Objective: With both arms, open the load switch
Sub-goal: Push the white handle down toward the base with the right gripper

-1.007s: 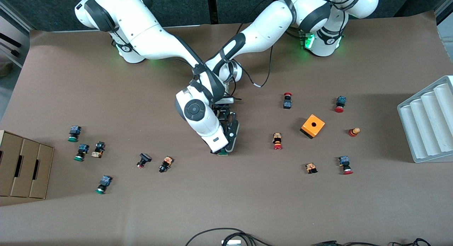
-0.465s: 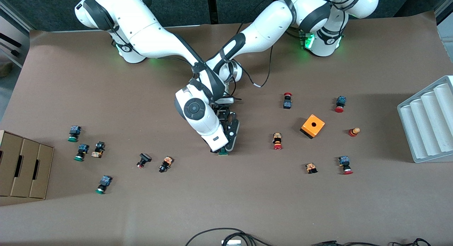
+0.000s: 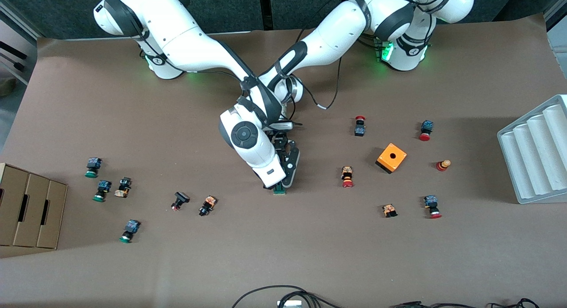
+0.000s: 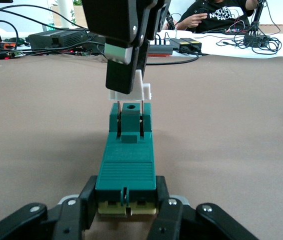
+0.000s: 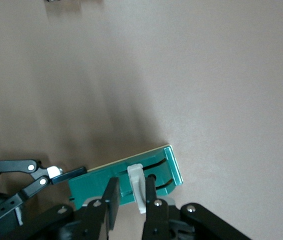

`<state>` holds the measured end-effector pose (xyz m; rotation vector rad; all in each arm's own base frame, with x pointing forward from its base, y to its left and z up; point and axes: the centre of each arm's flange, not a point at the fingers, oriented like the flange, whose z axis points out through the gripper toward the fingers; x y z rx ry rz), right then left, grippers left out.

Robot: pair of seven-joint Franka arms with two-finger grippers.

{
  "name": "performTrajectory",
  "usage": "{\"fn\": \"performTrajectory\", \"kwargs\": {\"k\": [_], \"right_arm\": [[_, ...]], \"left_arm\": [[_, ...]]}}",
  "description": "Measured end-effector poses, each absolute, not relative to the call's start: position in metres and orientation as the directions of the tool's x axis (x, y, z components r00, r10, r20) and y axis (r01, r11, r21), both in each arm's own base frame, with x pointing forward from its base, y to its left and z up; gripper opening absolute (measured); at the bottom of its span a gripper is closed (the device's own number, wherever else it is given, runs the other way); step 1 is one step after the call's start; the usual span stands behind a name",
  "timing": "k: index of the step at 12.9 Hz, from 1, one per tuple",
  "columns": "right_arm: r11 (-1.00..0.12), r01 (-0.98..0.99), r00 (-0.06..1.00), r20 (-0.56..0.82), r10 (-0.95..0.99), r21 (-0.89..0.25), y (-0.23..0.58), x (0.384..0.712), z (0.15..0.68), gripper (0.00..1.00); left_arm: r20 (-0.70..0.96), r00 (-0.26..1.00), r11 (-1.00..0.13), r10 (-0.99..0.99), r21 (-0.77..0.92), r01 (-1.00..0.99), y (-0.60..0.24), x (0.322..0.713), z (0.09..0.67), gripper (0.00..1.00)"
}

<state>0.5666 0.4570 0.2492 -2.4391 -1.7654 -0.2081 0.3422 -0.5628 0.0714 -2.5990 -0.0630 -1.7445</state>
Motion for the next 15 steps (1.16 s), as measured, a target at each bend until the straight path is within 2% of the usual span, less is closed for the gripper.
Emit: {"fn": "performTrajectory", "kwargs": {"k": [15], "right_arm": [[-0.305, 0.952, 0.307, 0.167, 0.937, -0.035, 0.456, 0.551, 0.248, 0.27]], "left_arm": [[0.926, 0.377, -0.999, 0.026, 0.013, 0.039, -0.563, 0.342, 0.071, 0.50]]}}
